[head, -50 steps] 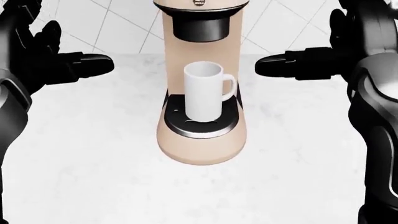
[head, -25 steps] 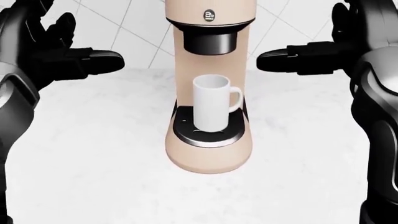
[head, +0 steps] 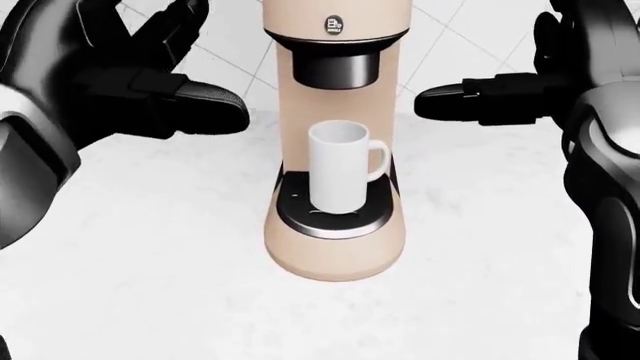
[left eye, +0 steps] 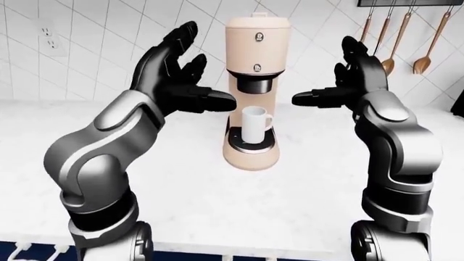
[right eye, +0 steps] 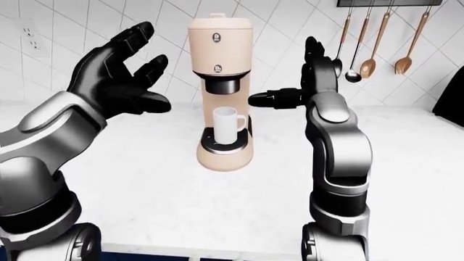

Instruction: Press the button on the coffee machine to serve coffee.

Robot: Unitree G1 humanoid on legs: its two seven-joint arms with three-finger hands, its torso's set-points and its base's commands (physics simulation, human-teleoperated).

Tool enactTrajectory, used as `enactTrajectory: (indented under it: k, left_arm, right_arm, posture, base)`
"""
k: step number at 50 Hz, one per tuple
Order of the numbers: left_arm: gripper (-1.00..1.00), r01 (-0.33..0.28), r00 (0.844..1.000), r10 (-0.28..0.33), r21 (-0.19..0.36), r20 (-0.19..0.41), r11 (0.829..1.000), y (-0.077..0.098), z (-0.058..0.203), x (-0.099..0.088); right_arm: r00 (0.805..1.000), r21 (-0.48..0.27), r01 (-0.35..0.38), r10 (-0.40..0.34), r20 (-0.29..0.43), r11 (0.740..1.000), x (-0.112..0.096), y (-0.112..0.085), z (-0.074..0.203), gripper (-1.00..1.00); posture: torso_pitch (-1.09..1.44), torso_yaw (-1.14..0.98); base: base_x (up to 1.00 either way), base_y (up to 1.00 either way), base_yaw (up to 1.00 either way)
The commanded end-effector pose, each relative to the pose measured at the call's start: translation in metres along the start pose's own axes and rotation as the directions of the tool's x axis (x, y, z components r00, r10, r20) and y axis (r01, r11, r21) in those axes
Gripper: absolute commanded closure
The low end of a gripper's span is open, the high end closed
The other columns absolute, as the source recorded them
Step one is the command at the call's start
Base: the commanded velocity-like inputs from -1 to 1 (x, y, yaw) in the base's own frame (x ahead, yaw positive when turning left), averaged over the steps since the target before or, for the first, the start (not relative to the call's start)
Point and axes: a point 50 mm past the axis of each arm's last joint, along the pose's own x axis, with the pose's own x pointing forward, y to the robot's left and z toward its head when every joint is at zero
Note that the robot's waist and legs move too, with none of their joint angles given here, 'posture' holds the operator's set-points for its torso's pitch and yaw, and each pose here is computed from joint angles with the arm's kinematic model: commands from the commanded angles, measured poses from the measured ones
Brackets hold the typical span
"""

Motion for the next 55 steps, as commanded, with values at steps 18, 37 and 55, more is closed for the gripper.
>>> enactTrajectory:
  k: [18,37,55]
  left_arm:
    - [-1.0,0.178,0.983,-0.177,-0.009,0.058,0.984,-0.03,0.009,-0.013]
    - [-1.0,0.25,0.967,-0.249,-0.01,0.053,0.968,-0.049,0.005,-0.014]
    - [-1.0,0.296,0.954,-0.294,-0.026,0.055,0.955,-0.061,0.01,0.005]
  right_arm:
    - [0.996,0.001,0.015,-0.015,0.086,1.0,-0.003,-0.004,0.018,-1.0]
    - [0.997,0.006,0.015,-0.016,0.079,1.0,-0.002,-0.002,0.013,-1.0]
    - [0.997,0.007,0.019,-0.02,0.079,1.0,0.0,-0.005,0.013,-1.0]
  posture:
    - [-0.43,0.0]
    - [-0.43,0.0]
    - [-0.43,0.0]
  base:
    - [0.0,0.0,0.0]
    - [0.0,0.0,0.0]
    - [0.0,0.0,0.0]
